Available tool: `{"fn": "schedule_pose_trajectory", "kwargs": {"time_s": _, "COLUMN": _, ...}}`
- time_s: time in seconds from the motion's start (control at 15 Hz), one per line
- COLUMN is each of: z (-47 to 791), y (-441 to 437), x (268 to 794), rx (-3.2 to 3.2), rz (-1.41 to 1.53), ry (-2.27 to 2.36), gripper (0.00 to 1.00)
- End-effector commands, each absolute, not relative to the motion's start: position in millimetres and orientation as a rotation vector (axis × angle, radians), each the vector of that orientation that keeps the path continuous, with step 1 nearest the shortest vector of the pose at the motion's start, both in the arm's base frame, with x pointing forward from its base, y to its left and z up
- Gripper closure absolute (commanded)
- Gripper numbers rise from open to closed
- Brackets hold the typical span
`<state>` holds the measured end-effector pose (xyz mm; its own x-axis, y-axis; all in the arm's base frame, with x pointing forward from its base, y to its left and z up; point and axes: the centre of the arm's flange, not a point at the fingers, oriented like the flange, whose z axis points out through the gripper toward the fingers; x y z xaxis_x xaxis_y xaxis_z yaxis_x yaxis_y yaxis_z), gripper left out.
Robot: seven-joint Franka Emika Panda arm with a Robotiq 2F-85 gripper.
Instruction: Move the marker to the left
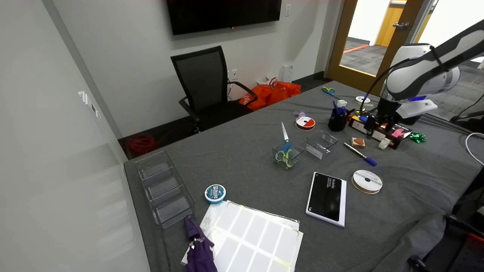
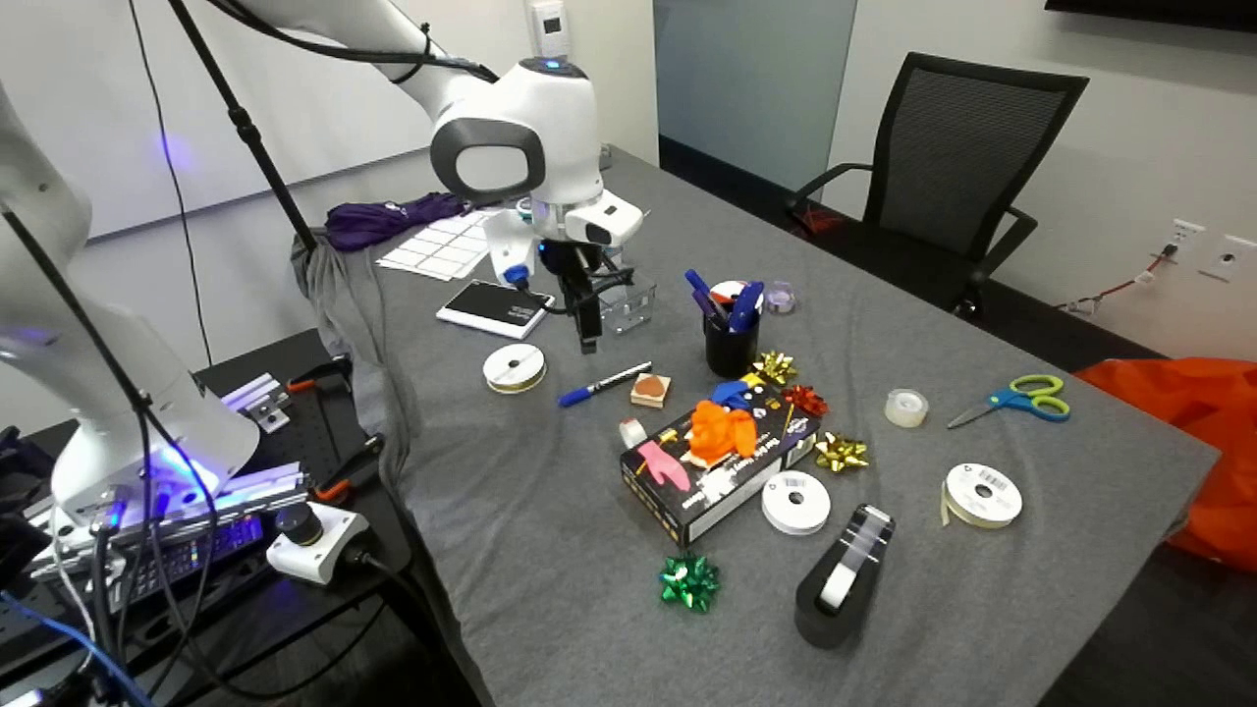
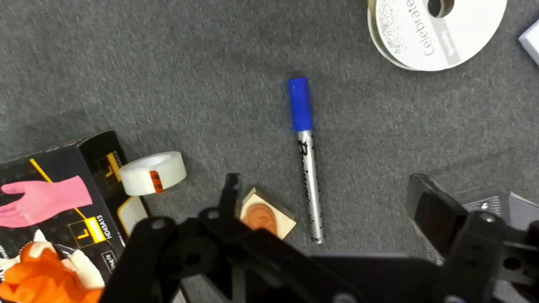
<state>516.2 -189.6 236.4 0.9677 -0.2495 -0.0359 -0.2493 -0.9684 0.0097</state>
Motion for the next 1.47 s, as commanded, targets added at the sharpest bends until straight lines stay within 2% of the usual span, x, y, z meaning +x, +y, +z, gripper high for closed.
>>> {"fn": "schedule_pose_trajectory", "kwargs": {"time_s": 0.0, "z": 207.0, "y": -208.0, "x": 527.8, "rx": 3.157, "rz": -0.021, "ry": -0.333, "gripper": 0.00}}
{"fn": "schedule_pose_trajectory", "kwargs": {"time_s": 0.4, "z": 168.9, "y": -218.1, "x": 510.6, "rx": 3.172, "rz": -0.107, "ry": -0.324, "gripper": 0.00}}
{"fn": "schedule_pose_trajectory", "kwargs": {"time_s": 1.13, "z": 123.9, "y": -202.3, "x": 510.8, "rx": 3.162, "rz": -0.102, "ry": -0.329, "gripper": 0.00}}
{"fn": "schedule_pose_trajectory", "kwargs": {"time_s": 1.27, "z": 119.6, "y": -199.0, "x": 512.0, "rx": 3.162, "rz": -0.094, "ry": -0.328, "gripper": 0.27}}
{"fn": "schedule_pose_trajectory", "kwargs": {"time_s": 1.4, "z": 115.7, "y": -196.7, "x": 512.9, "rx": 3.159, "rz": -0.093, "ry": -0.330, "gripper": 0.42}}
